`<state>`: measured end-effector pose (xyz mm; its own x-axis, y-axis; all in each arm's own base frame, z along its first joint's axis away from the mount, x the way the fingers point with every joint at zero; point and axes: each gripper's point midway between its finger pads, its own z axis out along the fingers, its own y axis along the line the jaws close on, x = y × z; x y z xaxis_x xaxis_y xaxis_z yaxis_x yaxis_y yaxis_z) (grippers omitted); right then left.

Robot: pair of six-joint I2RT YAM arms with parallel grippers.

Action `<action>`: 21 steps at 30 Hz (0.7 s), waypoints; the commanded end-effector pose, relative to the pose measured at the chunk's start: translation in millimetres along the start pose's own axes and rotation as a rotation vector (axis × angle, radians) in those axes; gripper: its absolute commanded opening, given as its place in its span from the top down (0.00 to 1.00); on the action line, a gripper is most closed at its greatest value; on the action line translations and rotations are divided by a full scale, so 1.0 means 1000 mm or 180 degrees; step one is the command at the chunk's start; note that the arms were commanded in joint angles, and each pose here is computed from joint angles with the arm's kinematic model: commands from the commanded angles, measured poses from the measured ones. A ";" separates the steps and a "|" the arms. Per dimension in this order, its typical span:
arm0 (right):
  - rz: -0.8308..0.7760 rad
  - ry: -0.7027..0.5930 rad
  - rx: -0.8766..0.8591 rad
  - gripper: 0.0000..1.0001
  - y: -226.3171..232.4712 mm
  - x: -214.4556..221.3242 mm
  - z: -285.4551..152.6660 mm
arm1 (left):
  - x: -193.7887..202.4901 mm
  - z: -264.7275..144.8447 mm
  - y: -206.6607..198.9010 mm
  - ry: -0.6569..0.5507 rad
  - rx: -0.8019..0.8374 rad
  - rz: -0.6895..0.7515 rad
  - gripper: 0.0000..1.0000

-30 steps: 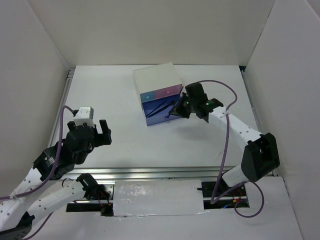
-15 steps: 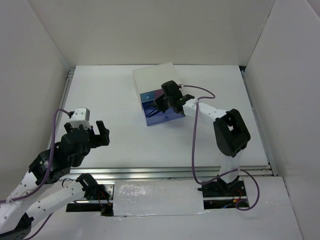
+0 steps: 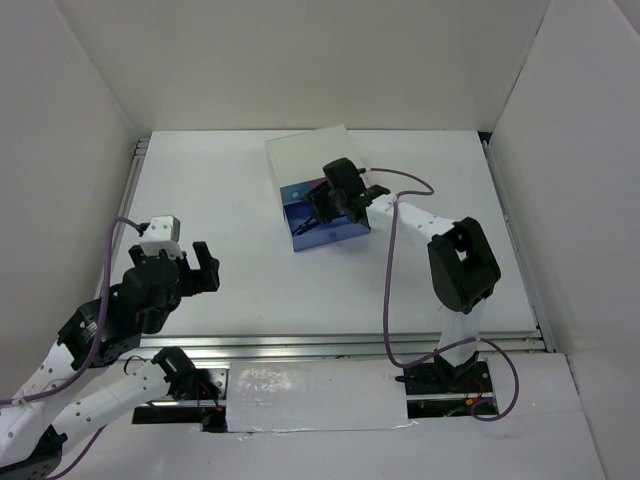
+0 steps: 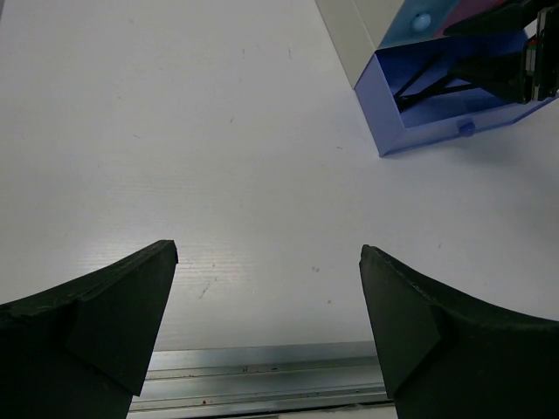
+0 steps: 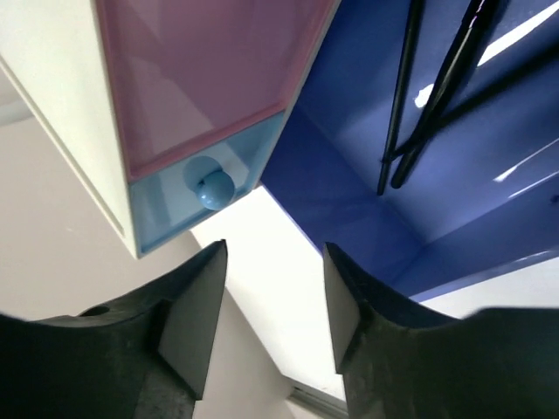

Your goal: Organize the makeup

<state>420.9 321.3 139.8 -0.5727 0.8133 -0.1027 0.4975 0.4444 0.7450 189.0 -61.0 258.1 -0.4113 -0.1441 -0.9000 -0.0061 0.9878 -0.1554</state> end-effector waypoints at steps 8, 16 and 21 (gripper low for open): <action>-0.0259 -0.0238 -0.0269 0.93 -0.012 -0.011 -0.058 | -0.004 0.003 -0.005 -0.0038 0.0035 0.0001 0.01; -0.0105 -0.0459 -0.0001 1.00 -0.121 -0.014 -0.074 | -0.003 0.004 -0.005 -0.0025 0.0003 0.0015 0.01; -0.0041 -0.0647 0.0172 1.00 -0.130 -0.032 -0.052 | -0.004 0.004 -0.002 -0.0040 -0.0056 -0.0022 0.01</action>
<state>308.3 218.3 63.5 -0.5260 0.8223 -0.2170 0.5546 0.5251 0.6455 191.1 -63.7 254.5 -0.4255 -0.1274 -0.8959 -0.0063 0.9904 -0.1379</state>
